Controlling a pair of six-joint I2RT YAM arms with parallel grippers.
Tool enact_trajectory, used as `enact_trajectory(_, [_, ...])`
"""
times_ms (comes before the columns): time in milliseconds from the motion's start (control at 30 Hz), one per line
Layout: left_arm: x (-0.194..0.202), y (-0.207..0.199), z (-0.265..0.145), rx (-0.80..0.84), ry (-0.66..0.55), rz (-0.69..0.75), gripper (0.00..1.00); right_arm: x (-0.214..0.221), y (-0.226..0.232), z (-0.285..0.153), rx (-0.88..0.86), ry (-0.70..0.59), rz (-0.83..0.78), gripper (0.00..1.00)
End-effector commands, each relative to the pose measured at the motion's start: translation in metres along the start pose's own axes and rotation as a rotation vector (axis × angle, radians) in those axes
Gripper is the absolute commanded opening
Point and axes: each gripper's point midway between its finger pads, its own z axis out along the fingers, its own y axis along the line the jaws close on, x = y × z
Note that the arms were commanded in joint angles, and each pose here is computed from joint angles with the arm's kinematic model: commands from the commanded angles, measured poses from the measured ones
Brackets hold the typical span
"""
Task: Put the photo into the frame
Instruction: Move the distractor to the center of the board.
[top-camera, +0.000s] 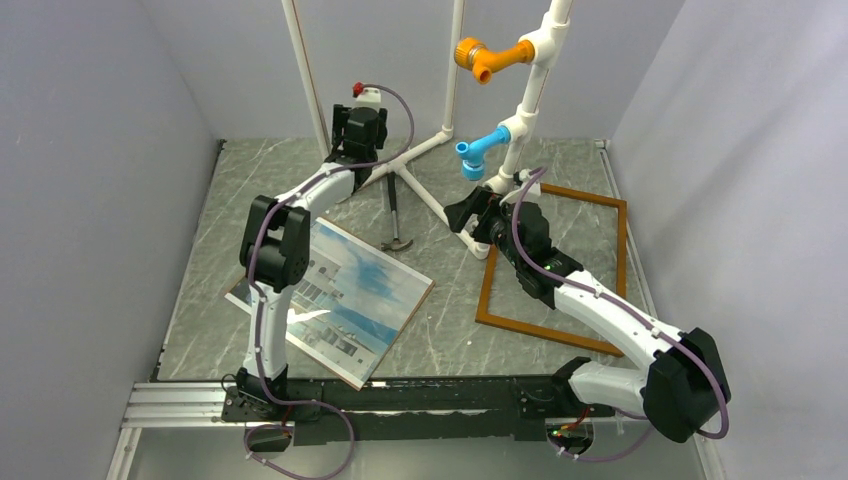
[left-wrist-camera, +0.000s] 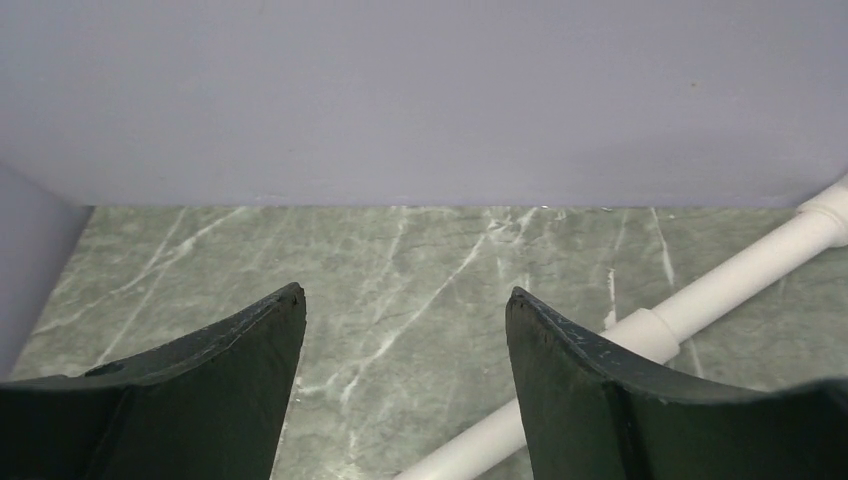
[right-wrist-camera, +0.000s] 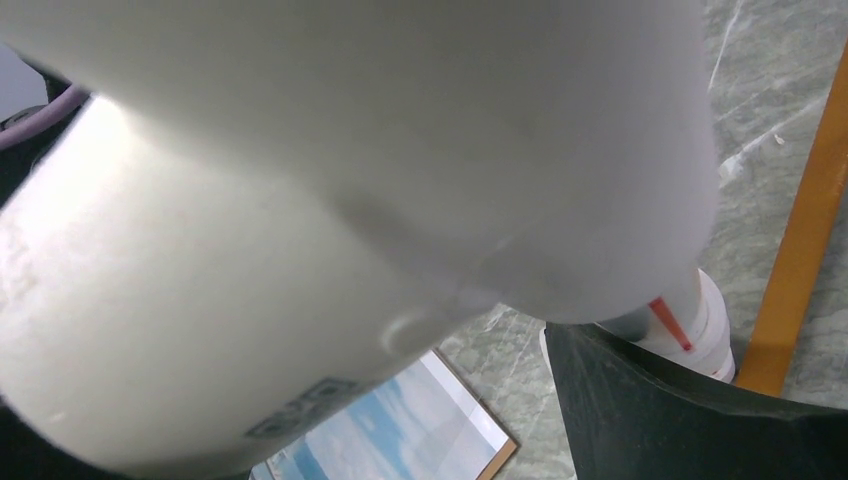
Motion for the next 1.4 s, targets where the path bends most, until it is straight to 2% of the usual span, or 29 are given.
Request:
enact_trajectory(0, [-0.04,0.018,0.0,-0.058,-0.107,0.023,0.77,0.045,-0.039,0.008,0.102,0.152,-0.05,1.0])
enact_trajectory(433, [-0.015,0.049,-0.01,-0.016,-0.067,0.022,0.76,0.044,-0.04,0.01,0.108,0.158,-0.082,1.0])
enact_trajectory(1367, [0.005,0.136,-0.052,-0.135,-0.007,0.058,0.77,0.048,-0.04,0.021,0.107,0.185,-0.118,1.0])
